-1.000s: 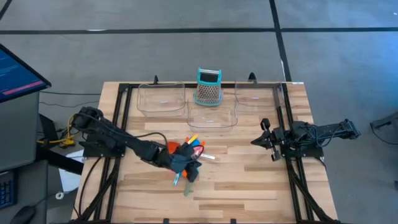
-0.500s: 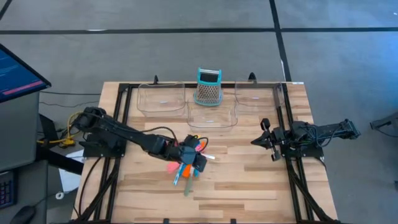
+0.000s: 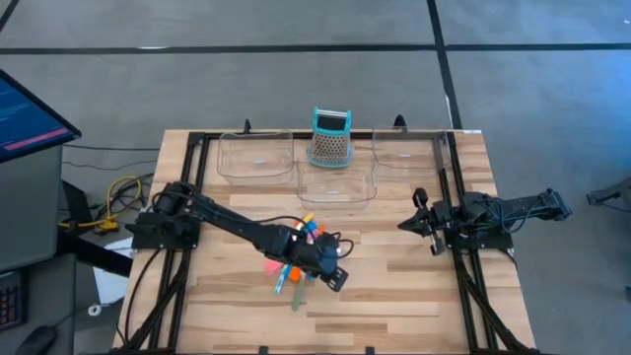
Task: Pick & Place Kitchen Items
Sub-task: Put the green table knife into the left transparent bin
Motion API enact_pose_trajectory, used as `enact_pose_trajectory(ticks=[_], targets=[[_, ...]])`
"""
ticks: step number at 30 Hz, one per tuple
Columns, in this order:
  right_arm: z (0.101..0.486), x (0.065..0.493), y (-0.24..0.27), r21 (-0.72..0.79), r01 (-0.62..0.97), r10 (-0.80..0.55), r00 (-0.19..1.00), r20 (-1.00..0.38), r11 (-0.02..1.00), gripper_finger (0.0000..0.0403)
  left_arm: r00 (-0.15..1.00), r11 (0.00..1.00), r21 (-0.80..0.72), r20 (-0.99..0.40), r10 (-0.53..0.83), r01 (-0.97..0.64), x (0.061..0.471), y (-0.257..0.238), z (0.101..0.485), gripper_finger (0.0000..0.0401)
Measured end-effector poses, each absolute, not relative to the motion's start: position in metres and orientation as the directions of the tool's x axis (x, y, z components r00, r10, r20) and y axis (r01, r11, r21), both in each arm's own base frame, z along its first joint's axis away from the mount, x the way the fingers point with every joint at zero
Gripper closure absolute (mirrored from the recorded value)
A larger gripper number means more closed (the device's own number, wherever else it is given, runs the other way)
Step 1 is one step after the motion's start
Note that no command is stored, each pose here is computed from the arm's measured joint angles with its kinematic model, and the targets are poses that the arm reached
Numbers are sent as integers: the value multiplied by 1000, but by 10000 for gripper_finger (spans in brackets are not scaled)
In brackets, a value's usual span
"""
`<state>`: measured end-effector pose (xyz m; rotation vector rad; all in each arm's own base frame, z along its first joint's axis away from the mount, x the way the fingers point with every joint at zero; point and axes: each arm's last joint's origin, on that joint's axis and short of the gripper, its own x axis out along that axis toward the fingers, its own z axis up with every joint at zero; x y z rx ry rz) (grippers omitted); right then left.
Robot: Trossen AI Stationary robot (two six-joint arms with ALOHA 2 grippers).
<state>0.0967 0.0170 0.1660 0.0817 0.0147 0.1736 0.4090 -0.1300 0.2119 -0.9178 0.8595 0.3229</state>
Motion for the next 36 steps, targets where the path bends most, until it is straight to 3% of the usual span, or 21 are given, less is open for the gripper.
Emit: enact_pose_trajectory(ticks=[9, 15, 23, 36], targets=[[166, 97, 17, 68, -171, 172, 985, -7, 983, 403, 513, 579, -414, -858, 8, -702, 382, -101, 246, 399], [166, 97, 17, 69, -167, 168, 986, -10, 984, 403, 435, 568, -300, -893, 114, -766, 375, -87, 242, 399], [165, 97, 17, 47, -166, 167, 986, -15, 985, 403, 353, 588, -233, -930, 97, -774, 383, -97, 208, 399], [165, 97, 17, 44, -168, 169, 985, -16, 985, 403, 381, 587, -307, -925, 3, -749, 383, -100, 217, 398]])
